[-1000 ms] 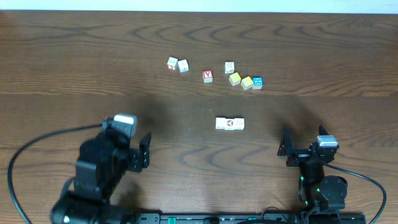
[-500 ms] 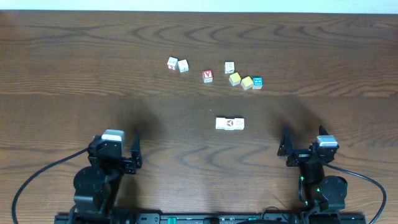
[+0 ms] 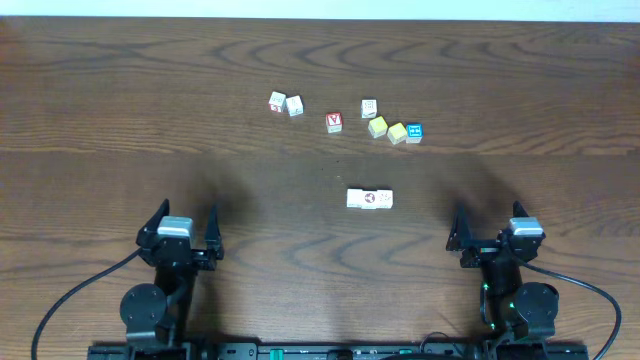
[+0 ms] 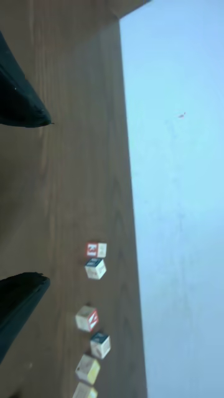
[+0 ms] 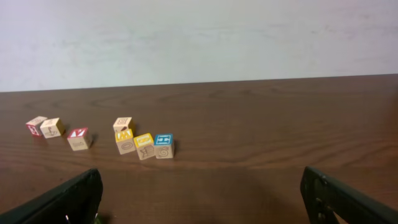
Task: Lift 3 blocks
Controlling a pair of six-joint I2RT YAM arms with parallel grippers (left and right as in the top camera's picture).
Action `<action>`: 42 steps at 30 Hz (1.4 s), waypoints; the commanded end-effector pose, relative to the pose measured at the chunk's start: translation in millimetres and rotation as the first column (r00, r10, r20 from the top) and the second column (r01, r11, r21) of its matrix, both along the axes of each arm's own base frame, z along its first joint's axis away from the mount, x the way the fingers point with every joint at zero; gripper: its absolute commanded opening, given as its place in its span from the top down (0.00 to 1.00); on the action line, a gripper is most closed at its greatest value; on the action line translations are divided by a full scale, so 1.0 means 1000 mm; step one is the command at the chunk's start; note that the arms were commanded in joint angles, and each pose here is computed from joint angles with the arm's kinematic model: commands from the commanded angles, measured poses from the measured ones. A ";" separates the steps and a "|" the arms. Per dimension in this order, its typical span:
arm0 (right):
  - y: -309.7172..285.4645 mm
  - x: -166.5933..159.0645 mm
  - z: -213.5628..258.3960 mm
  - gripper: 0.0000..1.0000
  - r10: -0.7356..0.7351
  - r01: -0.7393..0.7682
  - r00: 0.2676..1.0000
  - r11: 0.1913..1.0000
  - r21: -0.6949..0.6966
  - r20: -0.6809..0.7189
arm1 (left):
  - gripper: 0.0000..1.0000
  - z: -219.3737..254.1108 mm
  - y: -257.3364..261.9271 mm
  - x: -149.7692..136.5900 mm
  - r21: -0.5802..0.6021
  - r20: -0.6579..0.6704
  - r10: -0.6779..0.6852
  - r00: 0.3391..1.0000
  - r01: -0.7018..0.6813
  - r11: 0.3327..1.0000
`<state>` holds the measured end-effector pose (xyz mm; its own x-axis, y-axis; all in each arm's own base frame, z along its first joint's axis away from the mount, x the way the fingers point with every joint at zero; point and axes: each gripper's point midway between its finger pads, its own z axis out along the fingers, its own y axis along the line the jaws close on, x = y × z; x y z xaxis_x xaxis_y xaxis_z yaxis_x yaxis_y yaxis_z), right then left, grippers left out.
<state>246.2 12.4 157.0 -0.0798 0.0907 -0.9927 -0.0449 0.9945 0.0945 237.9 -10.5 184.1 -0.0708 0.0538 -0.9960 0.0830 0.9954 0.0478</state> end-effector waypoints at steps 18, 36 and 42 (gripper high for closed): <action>-0.002 0.000 0.000 0.01 -0.011 0.011 1.000 1.000 -0.011 0.001 | 0.25 -0.011 0.005 0.008 0.009 0.069 0.014 0.998 -0.014 1.000; -0.002 0.000 0.000 0.01 -0.011 0.011 1.000 1.000 -0.011 0.002 | 0.25 -0.047 0.034 0.005 -0.167 -0.093 0.194 0.977 -0.208 0.964; -0.002 0.000 0.000 0.01 -0.011 0.011 1.000 1.000 -0.011 0.001 | 0.25 -0.047 0.034 0.005 -0.167 -0.092 0.194 0.977 -0.208 0.964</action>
<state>246.2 12.4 157.0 -0.0798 0.0907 -0.9927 -0.0449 0.9945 0.0945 244.4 19.2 152.3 -0.0940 -0.1268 -0.9875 -0.0908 0.9888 -0.1183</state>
